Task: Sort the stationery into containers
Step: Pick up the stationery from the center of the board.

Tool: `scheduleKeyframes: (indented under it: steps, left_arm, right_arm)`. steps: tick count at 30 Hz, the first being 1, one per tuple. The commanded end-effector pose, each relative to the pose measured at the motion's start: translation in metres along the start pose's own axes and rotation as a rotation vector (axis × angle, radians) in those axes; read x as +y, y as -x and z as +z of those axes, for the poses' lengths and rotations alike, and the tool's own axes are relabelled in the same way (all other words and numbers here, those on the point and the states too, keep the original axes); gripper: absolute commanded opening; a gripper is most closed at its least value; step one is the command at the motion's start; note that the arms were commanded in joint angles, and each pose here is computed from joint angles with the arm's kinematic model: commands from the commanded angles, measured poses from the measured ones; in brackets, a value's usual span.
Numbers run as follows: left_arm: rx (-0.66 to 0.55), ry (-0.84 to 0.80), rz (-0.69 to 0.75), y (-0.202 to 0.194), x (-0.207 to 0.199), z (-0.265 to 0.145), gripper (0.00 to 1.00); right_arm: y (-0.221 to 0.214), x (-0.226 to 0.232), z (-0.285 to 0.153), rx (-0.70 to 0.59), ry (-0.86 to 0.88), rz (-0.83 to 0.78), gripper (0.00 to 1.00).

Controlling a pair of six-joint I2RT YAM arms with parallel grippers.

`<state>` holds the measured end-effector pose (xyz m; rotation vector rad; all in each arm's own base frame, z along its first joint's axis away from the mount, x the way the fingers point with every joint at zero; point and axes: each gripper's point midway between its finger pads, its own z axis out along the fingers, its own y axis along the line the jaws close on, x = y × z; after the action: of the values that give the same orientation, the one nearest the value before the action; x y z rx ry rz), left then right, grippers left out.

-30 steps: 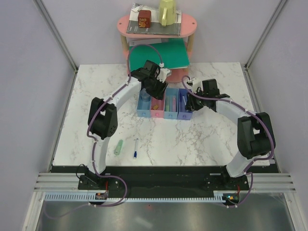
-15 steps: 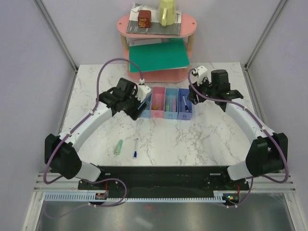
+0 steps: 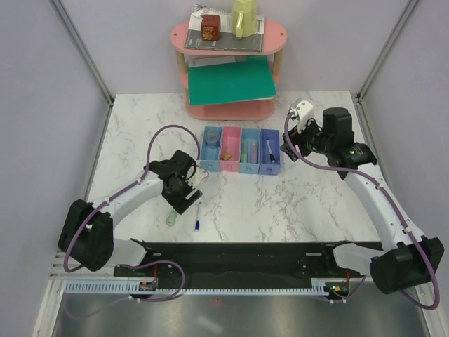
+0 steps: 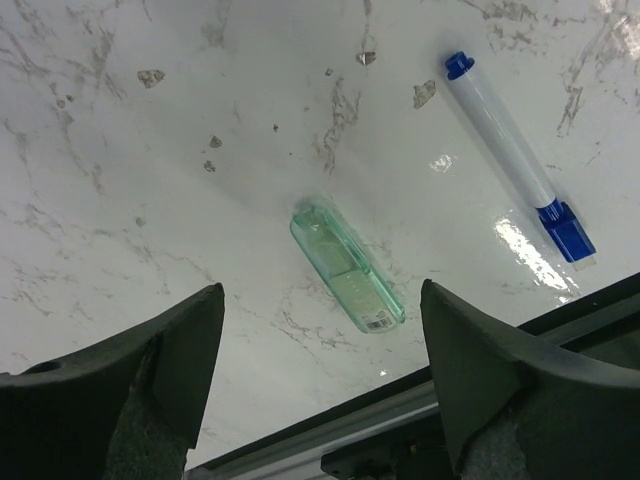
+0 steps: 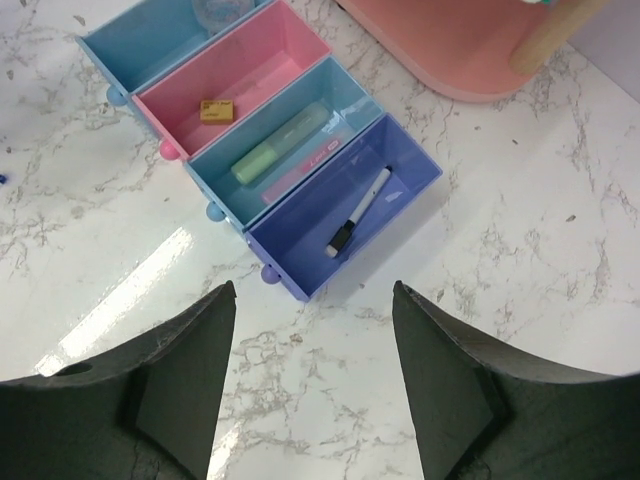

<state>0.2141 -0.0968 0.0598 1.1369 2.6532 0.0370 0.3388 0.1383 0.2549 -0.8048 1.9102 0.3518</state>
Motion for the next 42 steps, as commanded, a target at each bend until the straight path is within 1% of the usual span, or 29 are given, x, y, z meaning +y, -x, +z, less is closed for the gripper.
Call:
scheduleKeyframes:
  steps: [1,7,12,13,14,19,20,22,23,25,26,27,28,29,32,36,38,42]
  left_arm:
    - [0.034,-0.008,-0.007,-0.018,-0.004,0.005,0.85]
    - [0.057,-0.04,-0.015,-0.034,-0.008,0.018,0.81]
    - [0.083,-0.05,-0.017,-0.046,-0.012,0.035,0.75]
    - [0.09,-0.062,-0.021,-0.049,-0.014,0.039,0.74]
    - [0.088,-0.065,-0.021,-0.047,-0.015,0.041,0.7]
    - [0.117,-0.078,-0.016,-0.045,-0.014,0.05,0.6]
    - [0.122,-0.082,-0.014,-0.044,-0.014,0.052,0.56]
    - [0.133,-0.083,-0.004,-0.045,-0.013,0.057,0.5]
    - [0.149,-0.084,0.0,-0.047,-0.013,0.061,0.41]
    - [0.159,-0.086,0.005,-0.046,-0.013,0.064,0.35]
    - [0.164,-0.088,0.006,-0.045,-0.012,0.066,0.27]
    - [0.164,-0.087,0.005,-0.044,-0.012,0.066,0.23]
    - [0.151,-0.087,0.006,-0.038,-0.01,0.066,0.19]
    - [0.152,-0.089,0.004,-0.036,-0.01,0.067,0.13]
    - [0.124,-0.083,-0.008,-0.02,-0.006,0.065,0.02]
    - [0.089,-0.068,-0.039,-0.001,0.0,0.062,0.02]
    - [0.051,-0.089,-0.052,0.013,-0.001,0.056,0.02]
    - [-0.021,-0.088,-0.062,0.037,0.004,0.035,0.02]
  right_arm:
    - [-0.002,0.003,-0.015,0.008,-0.013,-0.05,0.72]
    - [0.0,0.003,-0.021,0.012,-0.019,-0.068,0.72]
    - [0.007,0.002,-0.022,0.005,-0.017,-0.064,0.72]
    - [0.009,0.002,-0.022,0.002,-0.015,-0.063,0.72]
    - [0.01,0.002,-0.022,0.0,-0.014,-0.06,0.72]
    - [0.013,0.001,-0.024,-0.004,-0.017,-0.063,0.72]
    - [0.013,0.002,-0.024,-0.004,-0.016,-0.062,0.72]
    - [0.014,0.003,-0.024,-0.006,-0.012,-0.059,0.72]
    - [0.015,0.003,-0.024,-0.009,-0.013,-0.06,0.72]
    - [0.015,0.002,-0.025,-0.01,-0.014,-0.058,0.72]
    - [0.014,0.003,-0.024,-0.009,-0.013,-0.059,0.72]
    - [0.014,0.003,-0.024,-0.009,-0.013,-0.059,0.71]
    - [0.014,0.003,-0.024,-0.008,-0.01,-0.056,0.71]
    - [0.014,0.003,-0.024,-0.008,-0.009,-0.055,0.72]
    - [0.012,0.004,-0.023,-0.006,-0.005,-0.049,0.71]
    - [0.009,0.005,-0.022,0.0,0.001,-0.049,0.71]
    - [0.004,0.006,-0.02,0.01,0.001,-0.049,0.71]
    - [-0.001,0.006,-0.02,0.02,0.001,-0.049,0.71]
